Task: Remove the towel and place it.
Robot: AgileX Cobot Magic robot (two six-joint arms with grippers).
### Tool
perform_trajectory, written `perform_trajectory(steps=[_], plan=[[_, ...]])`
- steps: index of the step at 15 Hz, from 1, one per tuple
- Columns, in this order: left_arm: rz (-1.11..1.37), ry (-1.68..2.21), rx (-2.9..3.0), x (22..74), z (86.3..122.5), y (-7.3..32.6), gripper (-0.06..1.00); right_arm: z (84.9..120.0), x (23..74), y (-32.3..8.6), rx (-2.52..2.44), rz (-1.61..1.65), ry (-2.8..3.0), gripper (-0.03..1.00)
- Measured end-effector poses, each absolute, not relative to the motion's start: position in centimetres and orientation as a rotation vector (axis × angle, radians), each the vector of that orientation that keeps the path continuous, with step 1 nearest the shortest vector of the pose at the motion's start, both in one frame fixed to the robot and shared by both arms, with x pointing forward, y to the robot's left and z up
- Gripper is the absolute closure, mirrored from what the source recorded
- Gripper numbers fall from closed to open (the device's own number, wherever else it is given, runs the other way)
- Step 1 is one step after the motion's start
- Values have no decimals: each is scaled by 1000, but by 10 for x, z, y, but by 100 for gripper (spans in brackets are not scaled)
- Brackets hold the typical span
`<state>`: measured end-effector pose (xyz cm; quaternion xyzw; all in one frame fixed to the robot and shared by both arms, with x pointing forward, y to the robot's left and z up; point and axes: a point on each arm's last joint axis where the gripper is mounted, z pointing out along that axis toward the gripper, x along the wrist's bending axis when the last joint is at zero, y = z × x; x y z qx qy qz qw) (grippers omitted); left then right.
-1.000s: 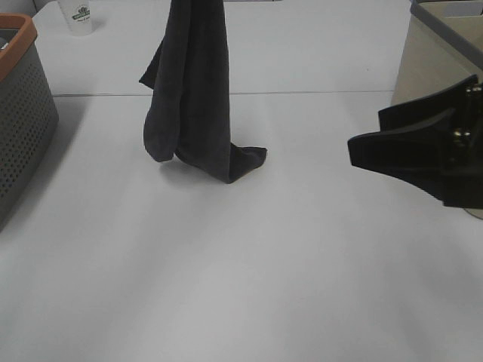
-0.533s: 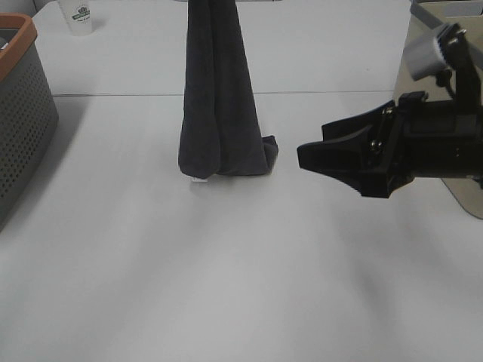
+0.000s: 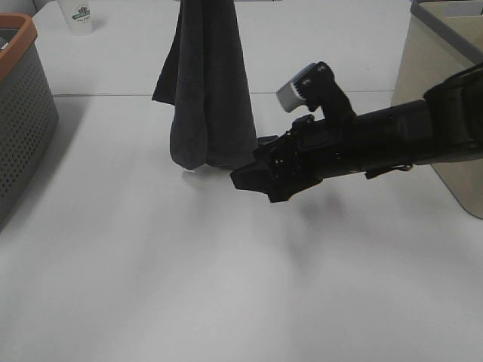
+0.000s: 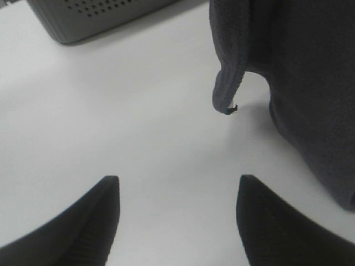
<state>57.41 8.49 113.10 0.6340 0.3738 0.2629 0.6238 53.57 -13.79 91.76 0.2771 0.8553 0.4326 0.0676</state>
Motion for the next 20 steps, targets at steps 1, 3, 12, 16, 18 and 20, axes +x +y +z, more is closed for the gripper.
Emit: perform_trajectory(steps=[1, 3, 12, 16, 18, 20], plan=[[604, 858, 1456, 574, 1131, 85, 94, 914, 544, -129, 879, 1248, 2570, 35], [604, 858, 1456, 574, 1131, 85, 94, 910, 557, -119, 967, 1244, 2550, 35], [604, 858, 1456, 574, 1131, 85, 94, 884, 591, -97, 1185, 1332, 2537, 35], [604, 858, 1456, 574, 1131, 85, 94, 880, 594, -74, 1116, 1356, 2567, 37], [604, 857, 1456, 574, 1131, 85, 94, 877, 595, -65, 1092, 1360, 2578, 44], [604, 857, 1456, 574, 1131, 85, 94, 876, 595, -64, 1092, 1359, 2581, 63]])
